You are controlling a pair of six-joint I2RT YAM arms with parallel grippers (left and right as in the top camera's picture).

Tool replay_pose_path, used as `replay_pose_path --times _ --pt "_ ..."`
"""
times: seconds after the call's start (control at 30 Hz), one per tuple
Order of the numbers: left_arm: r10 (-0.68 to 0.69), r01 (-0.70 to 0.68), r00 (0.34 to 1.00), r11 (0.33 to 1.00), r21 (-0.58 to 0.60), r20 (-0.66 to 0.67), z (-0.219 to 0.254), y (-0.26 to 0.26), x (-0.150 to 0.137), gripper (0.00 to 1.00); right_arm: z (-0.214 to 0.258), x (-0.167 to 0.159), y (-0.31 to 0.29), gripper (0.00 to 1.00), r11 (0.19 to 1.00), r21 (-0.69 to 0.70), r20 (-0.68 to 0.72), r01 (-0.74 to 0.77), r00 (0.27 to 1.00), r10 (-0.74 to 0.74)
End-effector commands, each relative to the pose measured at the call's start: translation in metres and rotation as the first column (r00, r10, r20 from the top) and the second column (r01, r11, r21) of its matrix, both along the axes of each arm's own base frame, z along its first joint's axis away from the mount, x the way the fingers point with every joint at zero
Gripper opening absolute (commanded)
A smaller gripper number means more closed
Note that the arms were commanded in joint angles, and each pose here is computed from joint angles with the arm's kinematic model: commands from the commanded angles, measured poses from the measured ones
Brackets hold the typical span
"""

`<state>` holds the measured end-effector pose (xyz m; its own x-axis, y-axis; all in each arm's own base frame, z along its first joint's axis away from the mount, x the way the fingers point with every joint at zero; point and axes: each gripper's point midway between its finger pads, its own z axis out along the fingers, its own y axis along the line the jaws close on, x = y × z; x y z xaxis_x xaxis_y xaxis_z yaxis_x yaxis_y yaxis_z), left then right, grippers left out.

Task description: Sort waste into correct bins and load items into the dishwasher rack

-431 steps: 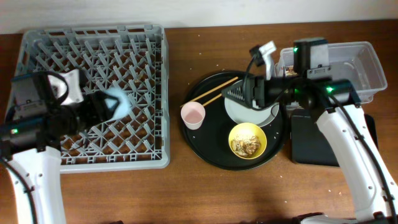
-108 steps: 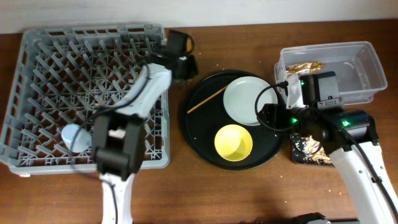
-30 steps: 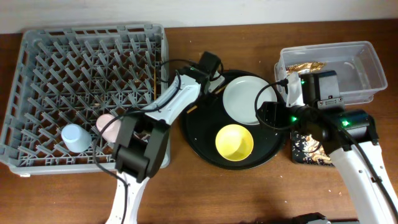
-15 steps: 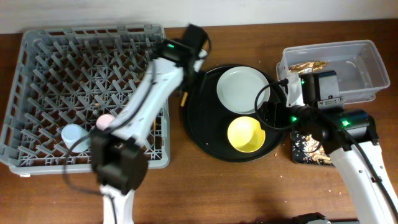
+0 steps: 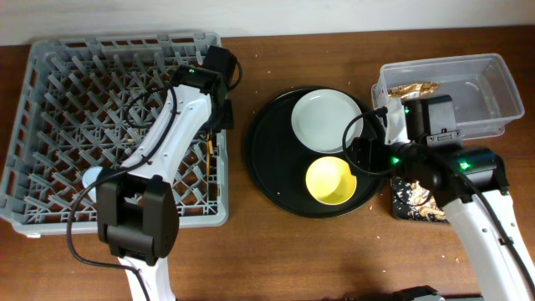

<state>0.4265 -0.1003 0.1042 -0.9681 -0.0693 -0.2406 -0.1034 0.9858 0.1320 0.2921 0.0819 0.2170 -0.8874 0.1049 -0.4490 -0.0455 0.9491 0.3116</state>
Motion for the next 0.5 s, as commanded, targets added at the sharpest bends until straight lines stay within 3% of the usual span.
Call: replay_pose_path --times 0.0,0.03,0.17,0.3,0.47 --pt "-0.05 0.05 0.999 0.999 -0.015 -0.011 0.003 -0.006 -0.003 0.24 0.005 0.003 -0.003 0.84 1.0 -0.002 0.015 0.011 1.0 -0.011" --pt "-0.061 0.06 0.998 0.996 -0.072 -0.016 0.011 -0.016 -0.004 0.38 0.005 0.003 -0.003 0.84 1.0 -0.002 0.015 0.011 1.0 -0.011" --pt "-0.114 0.113 0.993 0.951 -0.288 0.015 0.059 -0.052 -0.015 0.4 0.004 0.003 -0.004 0.85 1.0 -0.009 0.015 0.017 1.0 -0.017" --pt "-0.277 0.247 0.961 0.866 -0.436 -0.007 0.065 -0.105 -0.042 0.4 0.004 0.005 -0.008 0.85 0.999 -0.022 0.016 0.044 0.999 -0.044" --pt "-0.424 0.387 0.906 0.812 -0.437 0.014 0.037 -0.166 -0.072 0.41 -0.001 0.009 -0.062 0.93 0.914 -0.036 -0.03 0.405 0.914 -0.406"
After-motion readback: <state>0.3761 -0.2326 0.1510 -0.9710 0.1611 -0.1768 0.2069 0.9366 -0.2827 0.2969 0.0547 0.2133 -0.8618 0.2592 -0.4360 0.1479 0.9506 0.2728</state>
